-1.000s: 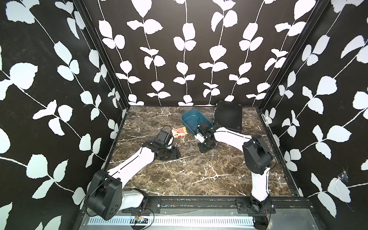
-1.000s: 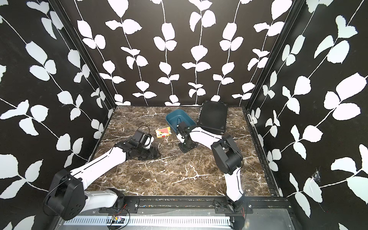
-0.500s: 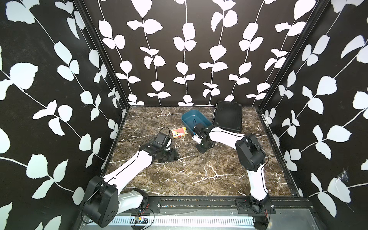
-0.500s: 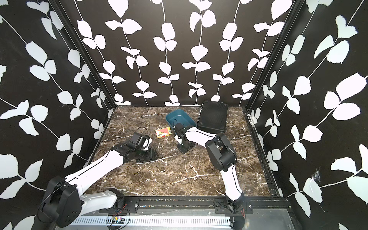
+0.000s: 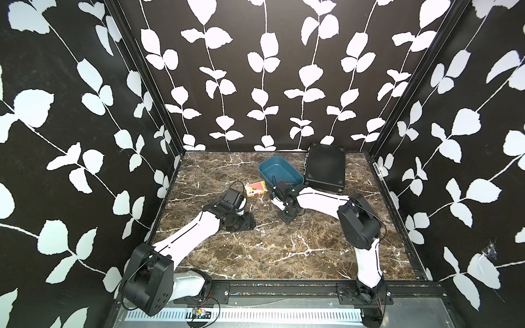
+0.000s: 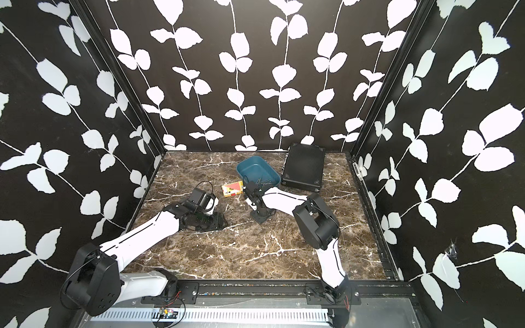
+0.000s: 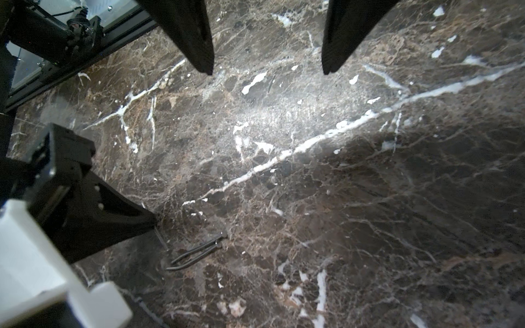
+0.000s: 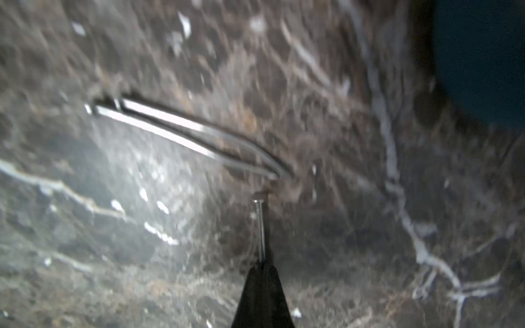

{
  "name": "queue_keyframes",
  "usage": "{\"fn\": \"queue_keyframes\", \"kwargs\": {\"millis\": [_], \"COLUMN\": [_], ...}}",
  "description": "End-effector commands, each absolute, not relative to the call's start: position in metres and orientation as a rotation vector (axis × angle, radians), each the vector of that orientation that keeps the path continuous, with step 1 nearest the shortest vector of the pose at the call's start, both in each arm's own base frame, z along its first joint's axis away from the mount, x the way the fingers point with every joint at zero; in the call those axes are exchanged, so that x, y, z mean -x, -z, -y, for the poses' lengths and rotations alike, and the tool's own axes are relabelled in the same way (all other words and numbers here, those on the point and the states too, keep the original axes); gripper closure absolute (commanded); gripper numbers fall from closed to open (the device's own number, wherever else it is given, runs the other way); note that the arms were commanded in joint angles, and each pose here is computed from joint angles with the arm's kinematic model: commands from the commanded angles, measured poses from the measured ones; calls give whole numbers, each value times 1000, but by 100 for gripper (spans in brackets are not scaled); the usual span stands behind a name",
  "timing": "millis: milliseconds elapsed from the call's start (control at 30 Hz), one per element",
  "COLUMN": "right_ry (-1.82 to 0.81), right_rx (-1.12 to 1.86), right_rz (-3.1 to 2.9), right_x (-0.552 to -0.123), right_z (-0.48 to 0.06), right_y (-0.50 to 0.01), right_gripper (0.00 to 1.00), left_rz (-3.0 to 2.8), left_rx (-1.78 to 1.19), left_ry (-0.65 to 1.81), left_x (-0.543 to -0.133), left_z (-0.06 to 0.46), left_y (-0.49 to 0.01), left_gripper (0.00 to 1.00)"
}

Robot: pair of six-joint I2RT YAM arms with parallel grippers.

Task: Put the nails on the desktop into the storage box
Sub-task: Pick up the nail from the center of the board, then place the nail in the storage box.

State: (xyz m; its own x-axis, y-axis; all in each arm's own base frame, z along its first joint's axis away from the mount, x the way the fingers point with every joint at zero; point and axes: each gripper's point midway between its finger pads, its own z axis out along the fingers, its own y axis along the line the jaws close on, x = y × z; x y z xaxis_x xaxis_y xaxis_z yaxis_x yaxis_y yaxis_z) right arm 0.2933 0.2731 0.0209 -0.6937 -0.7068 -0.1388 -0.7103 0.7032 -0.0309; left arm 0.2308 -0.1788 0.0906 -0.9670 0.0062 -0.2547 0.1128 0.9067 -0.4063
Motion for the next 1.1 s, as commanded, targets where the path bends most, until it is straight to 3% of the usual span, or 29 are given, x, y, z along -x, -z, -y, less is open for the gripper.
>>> {"fn": "queue_keyframes", "kwargs": {"millis": [0,200,400,567,833,967,1067], "right_ry": [-56,-456,-867,-1097,-1023,-976,-870], "right_rx": [1090,850,324,-260,-518,-520,-355], "right_rz": [-2886,-2761,-2646,-2519,-2514,-2541,-2576], "right_x": [-260,-279,-344,-420,-479,-471,-452], "right_z": [-250,-297,-313,-294,-286,-280,-272], "right_y": [-34,-112,-168,-169,-120,-113,-128], "right_gripper": [100,100,100,100,100,73,68], "left_rz": [-2794,-2776,-2745,-2730,-2727,-2738,-2753], "left_rx": [-79,-62,-38,-12,-34,-75,-106], "left_ry": [651,672,673,683,671,668,655], "left_x": [-237,-238,-232,-223,-220,-227,-234], "left_z": [181,183,177,171,169,175,178], "left_y": [-99,-105,-114,-116,-118,-117,-118], "left_gripper": [37,37,37,37,37,37,37]}}
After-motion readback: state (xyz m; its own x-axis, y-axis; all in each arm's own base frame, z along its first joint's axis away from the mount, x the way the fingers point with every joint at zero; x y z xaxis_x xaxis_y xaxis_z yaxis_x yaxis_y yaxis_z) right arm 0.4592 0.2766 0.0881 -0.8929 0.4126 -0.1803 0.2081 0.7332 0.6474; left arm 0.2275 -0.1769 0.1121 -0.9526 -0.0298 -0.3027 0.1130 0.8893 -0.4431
